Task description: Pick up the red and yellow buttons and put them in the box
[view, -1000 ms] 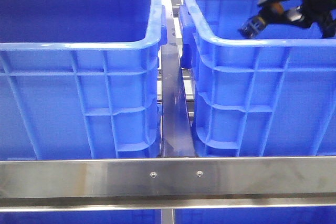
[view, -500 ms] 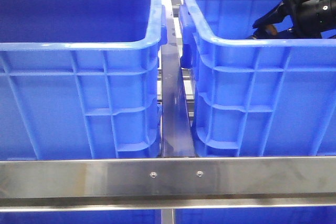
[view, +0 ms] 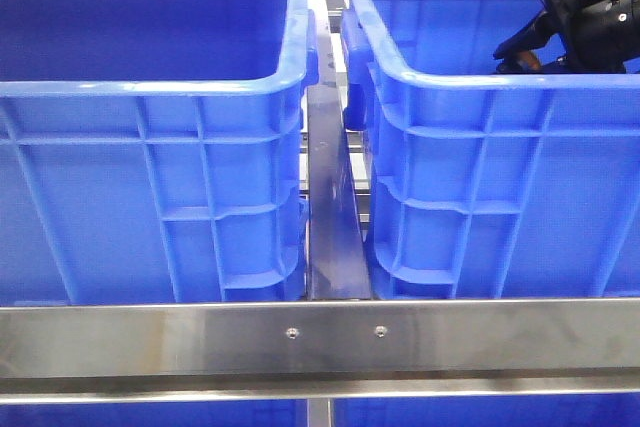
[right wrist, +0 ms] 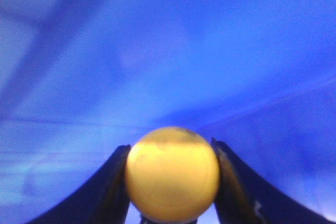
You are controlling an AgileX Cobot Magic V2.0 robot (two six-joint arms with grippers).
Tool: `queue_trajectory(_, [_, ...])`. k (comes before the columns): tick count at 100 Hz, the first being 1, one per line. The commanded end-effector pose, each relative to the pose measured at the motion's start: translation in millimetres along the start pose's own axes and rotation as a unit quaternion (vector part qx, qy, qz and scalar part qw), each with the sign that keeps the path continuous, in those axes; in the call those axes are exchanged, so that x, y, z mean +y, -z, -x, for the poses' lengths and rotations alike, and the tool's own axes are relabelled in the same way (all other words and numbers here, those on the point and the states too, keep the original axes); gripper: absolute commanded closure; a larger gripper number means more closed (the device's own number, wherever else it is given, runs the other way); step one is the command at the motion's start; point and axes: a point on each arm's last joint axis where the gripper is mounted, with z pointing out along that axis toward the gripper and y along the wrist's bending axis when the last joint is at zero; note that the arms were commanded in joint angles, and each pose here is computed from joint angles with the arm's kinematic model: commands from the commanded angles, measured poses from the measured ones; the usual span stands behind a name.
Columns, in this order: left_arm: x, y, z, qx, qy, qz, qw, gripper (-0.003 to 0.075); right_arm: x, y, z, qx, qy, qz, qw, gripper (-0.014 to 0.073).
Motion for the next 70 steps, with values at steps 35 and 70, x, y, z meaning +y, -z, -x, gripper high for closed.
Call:
queue_trajectory(35, [-2.0, 2.8, 13.1, -0.042, -0.002, -0.015, 0.999, 0.0739, 25.5, 14.0, 19.3, -0.040, -0.001, 0.034, 0.999, 0.0095])
queue_trajectory(70, [-2.0, 2.8, 13.1, -0.042, -0.002, -0.015, 0.999, 0.0739, 19.8, 14.3, 22.3, -0.055, -0.003, 0.005, 0.998, 0.0011])
